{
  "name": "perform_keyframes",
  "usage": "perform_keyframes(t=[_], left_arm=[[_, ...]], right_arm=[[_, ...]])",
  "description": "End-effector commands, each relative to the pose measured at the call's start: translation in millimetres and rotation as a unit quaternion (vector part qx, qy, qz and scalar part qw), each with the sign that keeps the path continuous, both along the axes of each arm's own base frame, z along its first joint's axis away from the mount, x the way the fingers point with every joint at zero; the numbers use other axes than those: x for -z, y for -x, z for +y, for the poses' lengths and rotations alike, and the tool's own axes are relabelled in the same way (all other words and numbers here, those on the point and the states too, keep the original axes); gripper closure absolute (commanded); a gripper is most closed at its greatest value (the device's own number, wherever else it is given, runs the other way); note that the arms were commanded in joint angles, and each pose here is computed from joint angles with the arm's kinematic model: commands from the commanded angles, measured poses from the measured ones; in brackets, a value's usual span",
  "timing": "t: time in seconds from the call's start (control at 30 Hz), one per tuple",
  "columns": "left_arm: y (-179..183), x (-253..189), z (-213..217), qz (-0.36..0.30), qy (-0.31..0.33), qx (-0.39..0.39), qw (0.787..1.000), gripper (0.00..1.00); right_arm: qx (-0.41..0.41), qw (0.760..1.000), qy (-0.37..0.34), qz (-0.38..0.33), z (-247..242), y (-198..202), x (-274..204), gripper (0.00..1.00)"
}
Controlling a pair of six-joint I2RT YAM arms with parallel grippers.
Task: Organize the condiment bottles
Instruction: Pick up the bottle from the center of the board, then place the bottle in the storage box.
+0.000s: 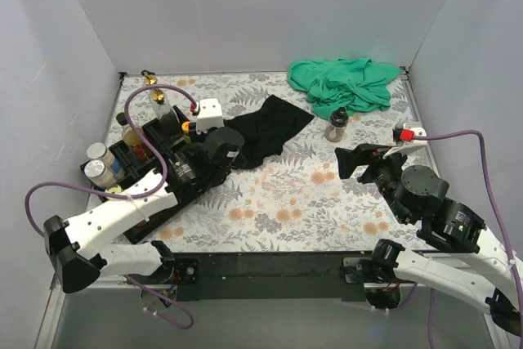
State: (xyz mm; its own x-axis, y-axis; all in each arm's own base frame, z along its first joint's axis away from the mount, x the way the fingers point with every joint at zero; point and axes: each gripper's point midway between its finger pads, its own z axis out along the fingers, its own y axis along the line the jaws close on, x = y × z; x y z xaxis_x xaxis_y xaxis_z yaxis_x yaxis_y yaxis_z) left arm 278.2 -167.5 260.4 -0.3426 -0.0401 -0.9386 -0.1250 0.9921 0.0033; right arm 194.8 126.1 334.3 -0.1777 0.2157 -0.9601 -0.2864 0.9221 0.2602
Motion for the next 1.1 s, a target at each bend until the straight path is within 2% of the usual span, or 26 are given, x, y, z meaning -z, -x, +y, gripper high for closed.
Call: perform_keyframes(t=[0.0,0.17,0.43,0.57,0.77,0.93,1.0,1.07], left_arm=[[-17,-50,28,-0.071,0.020,-0.037,0.997,1.00],[-35,-50,41,-0.083,0.024,-0.046,0.995,1.00],[-52,-13,60,-0.058,0.019,-0.063,0.996,1.00],[-54,10,57,-0.047,0.042,-0.048,0.997,1.00],[-54,44,63,-0.025,0.043,-0.057,0.997,1.00],[-56,51,59,-0.018,0.060,-0.046,0.997,1.00],[-55,52,57,-0.018,0.068,-0.041,0.997,0.87],[-55,51,56,-0.020,0.074,-0.037,0.996,0.80]], right_arm=[[0.004,1.000,-0.020,-0.010,-1,0,-10,0.05],[0.005,1.000,-0.025,-0.013,-3,1,-12,0.04],[-0.007,1.000,-0.022,-0.009,0,3,-6,0.05],[-0.007,1.000,-0.014,-0.008,0,3,-2,0.04],[-0.010,1.000,-0.017,-0.009,-1,4,-3,0.04],[-0.009,1.000,-0.011,-0.006,1,3,1,0.04],[-0.012,1.000,-0.007,-0.004,2,3,2,0.04],[-0.014,1.000,-0.004,-0.001,2,4,3,0.04]])
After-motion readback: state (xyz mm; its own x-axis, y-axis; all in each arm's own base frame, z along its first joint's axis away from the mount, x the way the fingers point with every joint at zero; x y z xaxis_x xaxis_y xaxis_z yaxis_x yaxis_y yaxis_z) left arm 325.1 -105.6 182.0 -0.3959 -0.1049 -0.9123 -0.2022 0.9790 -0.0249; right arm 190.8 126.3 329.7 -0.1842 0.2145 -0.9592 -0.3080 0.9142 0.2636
